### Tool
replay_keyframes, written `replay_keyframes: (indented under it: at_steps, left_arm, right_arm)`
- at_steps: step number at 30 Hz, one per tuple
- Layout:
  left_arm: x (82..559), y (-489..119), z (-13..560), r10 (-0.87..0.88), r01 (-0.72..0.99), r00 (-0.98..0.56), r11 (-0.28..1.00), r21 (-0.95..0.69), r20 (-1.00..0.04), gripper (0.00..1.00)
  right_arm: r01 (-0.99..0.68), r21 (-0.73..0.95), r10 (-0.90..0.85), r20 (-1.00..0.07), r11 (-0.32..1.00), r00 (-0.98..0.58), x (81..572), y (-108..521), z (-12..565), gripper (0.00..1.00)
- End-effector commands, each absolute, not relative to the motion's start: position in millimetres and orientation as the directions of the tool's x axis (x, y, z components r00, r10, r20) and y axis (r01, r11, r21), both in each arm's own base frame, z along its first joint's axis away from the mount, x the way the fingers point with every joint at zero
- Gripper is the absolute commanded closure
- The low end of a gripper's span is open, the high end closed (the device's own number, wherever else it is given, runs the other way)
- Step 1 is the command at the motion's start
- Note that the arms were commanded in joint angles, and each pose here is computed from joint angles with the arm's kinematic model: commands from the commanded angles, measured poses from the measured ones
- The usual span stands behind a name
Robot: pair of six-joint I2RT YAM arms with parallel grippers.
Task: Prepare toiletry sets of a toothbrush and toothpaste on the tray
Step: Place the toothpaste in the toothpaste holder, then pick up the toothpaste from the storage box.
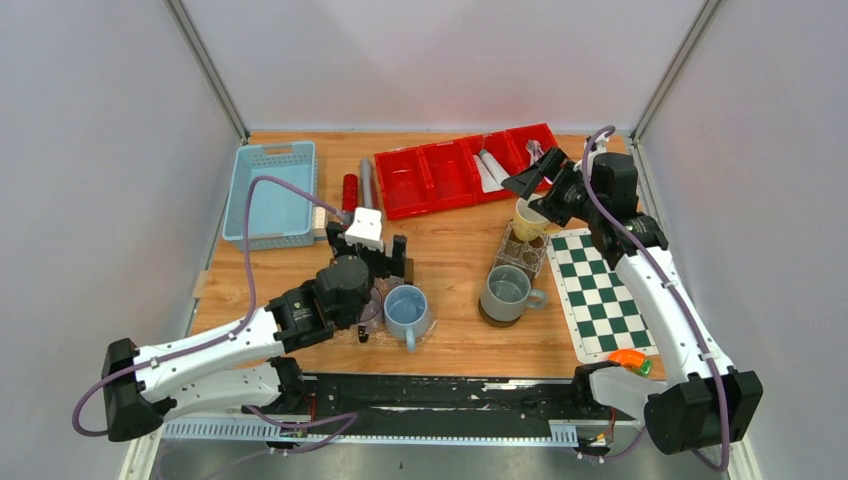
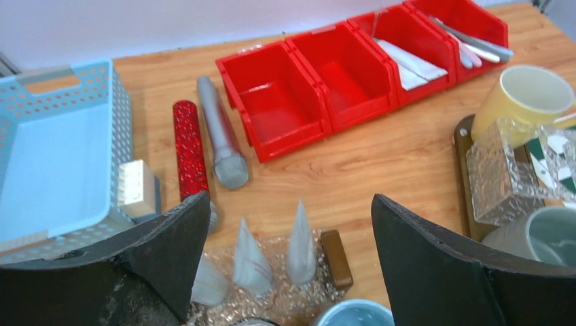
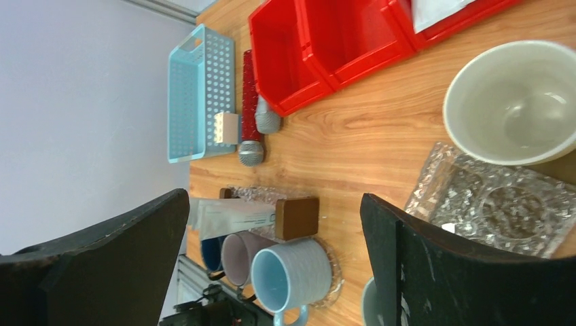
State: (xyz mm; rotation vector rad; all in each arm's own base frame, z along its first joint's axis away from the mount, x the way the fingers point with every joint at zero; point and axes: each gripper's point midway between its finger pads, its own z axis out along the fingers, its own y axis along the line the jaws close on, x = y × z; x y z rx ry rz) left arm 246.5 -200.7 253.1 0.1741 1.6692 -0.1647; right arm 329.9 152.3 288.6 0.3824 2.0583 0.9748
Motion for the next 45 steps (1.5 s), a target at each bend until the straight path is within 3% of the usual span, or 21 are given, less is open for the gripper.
replay_keyframes:
  at_steps: [1,14,21,26,34,45]
  left_arm:
    - [252.2,-192.1,276.8,0.029,0.234,-0.162,0.972,-0.01,-0.986,0.04]
    - [302.1,-124.5,333.7,0.111,0.226,-0.195,0.972,0.065,-0.974,0.0]
    - [317.8,-91.7,322.3,0.089,0.155,-0.244,0.987,0.052,-0.966,0.0]
    - [322.2,-78.0,306.3,0.09,0.119,-0.253,0.991,0.062,-0.963,0.0]
    - [322.5,-63.4,296.1,0.077,0.081,-0.237,0.995,0.06,-0.968,0.0]
    - [323.9,-56.1,294.8,0.079,0.056,-0.228,0.996,0.069,-0.97,0.0]
  right_arm:
    - [-0.11,0.697,0.529,-0.627,0.709,-0.572,345.9,139.4,289.7,0.0]
    - [-0.233,0.494,0.297,-0.771,0.838,-0.564,413.9,128.4,272.8,0.03]
    - [-0.319,0.331,0.101,-0.818,0.888,-0.567,466.7,127.9,240.2,0.11]
    - [-0.416,0.122,-0.132,-0.837,0.901,-0.531,499.3,124.9,205.8,0.16]
    - [-0.606,-0.231,-0.537,-0.749,0.761,-0.389,518.6,133.3,154.2,0.16]
    - [-0.72,-0.451,-0.791,-0.569,0.527,-0.222,523.6,155.3,111.4,0.28]
